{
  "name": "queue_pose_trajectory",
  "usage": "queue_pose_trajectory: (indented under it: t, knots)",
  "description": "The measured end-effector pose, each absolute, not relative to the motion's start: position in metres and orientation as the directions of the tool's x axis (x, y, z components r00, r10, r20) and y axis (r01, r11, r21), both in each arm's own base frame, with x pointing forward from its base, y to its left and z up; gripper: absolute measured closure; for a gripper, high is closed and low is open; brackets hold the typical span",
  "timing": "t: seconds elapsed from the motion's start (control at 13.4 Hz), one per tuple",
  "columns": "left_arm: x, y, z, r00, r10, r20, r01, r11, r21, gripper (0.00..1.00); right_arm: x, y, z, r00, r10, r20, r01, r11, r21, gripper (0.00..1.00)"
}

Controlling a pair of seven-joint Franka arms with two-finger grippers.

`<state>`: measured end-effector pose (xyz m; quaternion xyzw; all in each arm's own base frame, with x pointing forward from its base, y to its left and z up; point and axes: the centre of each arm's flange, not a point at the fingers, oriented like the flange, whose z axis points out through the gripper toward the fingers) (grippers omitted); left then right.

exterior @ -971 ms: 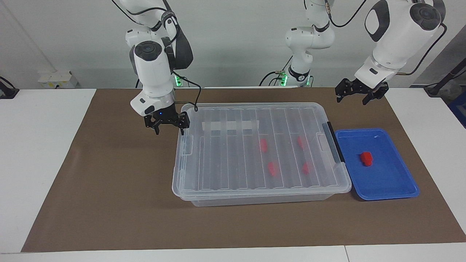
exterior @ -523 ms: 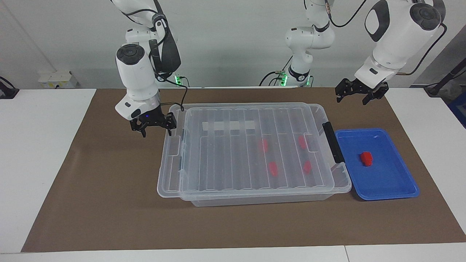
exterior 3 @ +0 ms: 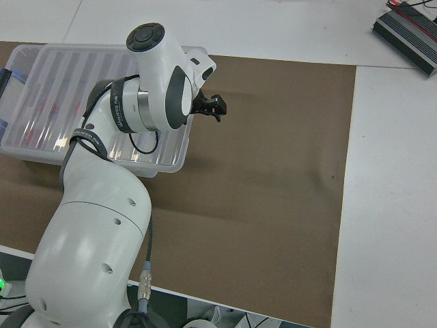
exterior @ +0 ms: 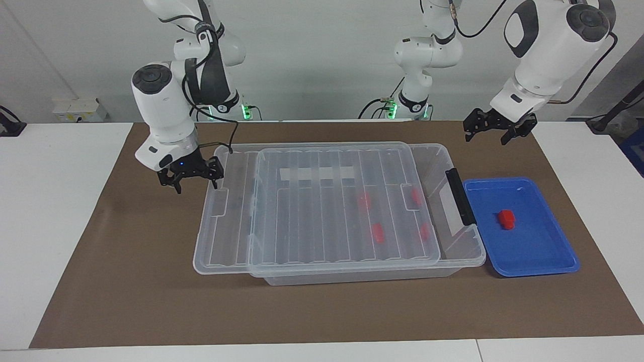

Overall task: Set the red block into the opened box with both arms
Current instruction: 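Slide the clear lid away from the blue tray with the right gripper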

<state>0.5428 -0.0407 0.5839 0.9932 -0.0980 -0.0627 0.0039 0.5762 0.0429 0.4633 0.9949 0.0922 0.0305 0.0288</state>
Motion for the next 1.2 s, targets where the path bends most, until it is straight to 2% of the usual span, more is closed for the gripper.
queue_pose_trajectory:
  t: [0.6,1.2]
  knots:
    - [0.543,-0.041,0.584,0.973,-0.195,-0.124,-0.194,-0.981,0.02,0.0,0.577,-0.026,0.463,0.945,0.324,0.036,0.32,-0.944,0.075,0.0]
    - [0.543,-0.041,0.584,0.973,-0.195,-0.124,-0.194,-0.981,0.02,0.0,0.575,-0.055,0.463,0.929,0.368,0.029,0.365,-0.928,0.078,0.0]
